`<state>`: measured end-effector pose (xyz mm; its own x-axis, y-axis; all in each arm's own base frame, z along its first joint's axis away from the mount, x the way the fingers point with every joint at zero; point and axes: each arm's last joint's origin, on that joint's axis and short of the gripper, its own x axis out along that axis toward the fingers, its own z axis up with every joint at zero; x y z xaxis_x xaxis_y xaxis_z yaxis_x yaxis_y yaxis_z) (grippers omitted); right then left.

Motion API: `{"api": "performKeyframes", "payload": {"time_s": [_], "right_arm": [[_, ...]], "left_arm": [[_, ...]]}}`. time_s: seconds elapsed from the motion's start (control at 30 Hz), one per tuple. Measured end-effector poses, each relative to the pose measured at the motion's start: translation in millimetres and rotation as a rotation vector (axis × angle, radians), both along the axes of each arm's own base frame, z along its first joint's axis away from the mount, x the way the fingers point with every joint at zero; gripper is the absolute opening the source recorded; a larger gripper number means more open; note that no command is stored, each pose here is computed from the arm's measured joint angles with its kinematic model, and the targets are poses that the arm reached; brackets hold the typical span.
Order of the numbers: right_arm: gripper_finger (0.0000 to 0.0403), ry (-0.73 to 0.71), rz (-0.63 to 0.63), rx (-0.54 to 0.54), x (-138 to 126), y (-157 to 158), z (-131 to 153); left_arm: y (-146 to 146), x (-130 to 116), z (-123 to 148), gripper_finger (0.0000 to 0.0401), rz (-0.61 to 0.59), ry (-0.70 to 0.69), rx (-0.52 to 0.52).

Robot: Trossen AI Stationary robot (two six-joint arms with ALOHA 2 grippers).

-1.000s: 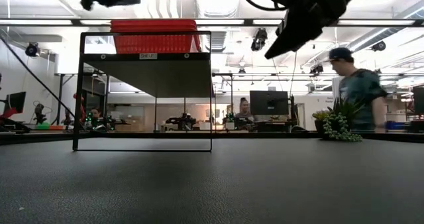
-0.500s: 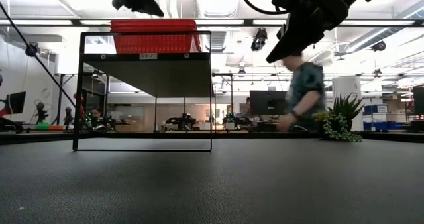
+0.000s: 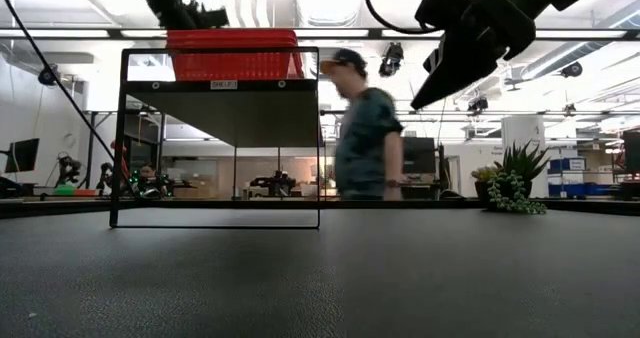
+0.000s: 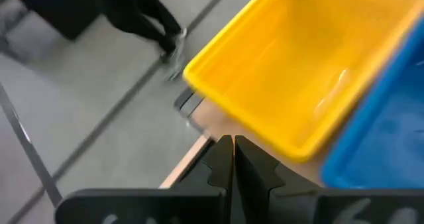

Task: Stack baskets on shelf by color
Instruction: Adjust the yellow bins on the shelf

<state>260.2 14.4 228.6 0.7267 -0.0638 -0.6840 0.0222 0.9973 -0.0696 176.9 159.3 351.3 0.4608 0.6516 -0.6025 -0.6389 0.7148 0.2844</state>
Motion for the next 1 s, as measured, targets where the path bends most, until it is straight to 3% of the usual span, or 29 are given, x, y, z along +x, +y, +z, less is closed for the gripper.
{"api": "performKeyframes", "payload": {"time_s": [0.43, 1.0], "right_arm": [[0.0009, 0.01, -0.016, 0.015, -1.5, -0.1, -3.5], [0.0009, 0.009, -0.026, 0.023, -1.5, -0.2, -3.7]], "left_arm": [[30.1, 12.3, -32.4, 0.0, 0.005, 0.083, -0.132], [18.5, 3.3, -16.9, 0.0, -0.036, 0.006, -0.115]]}}
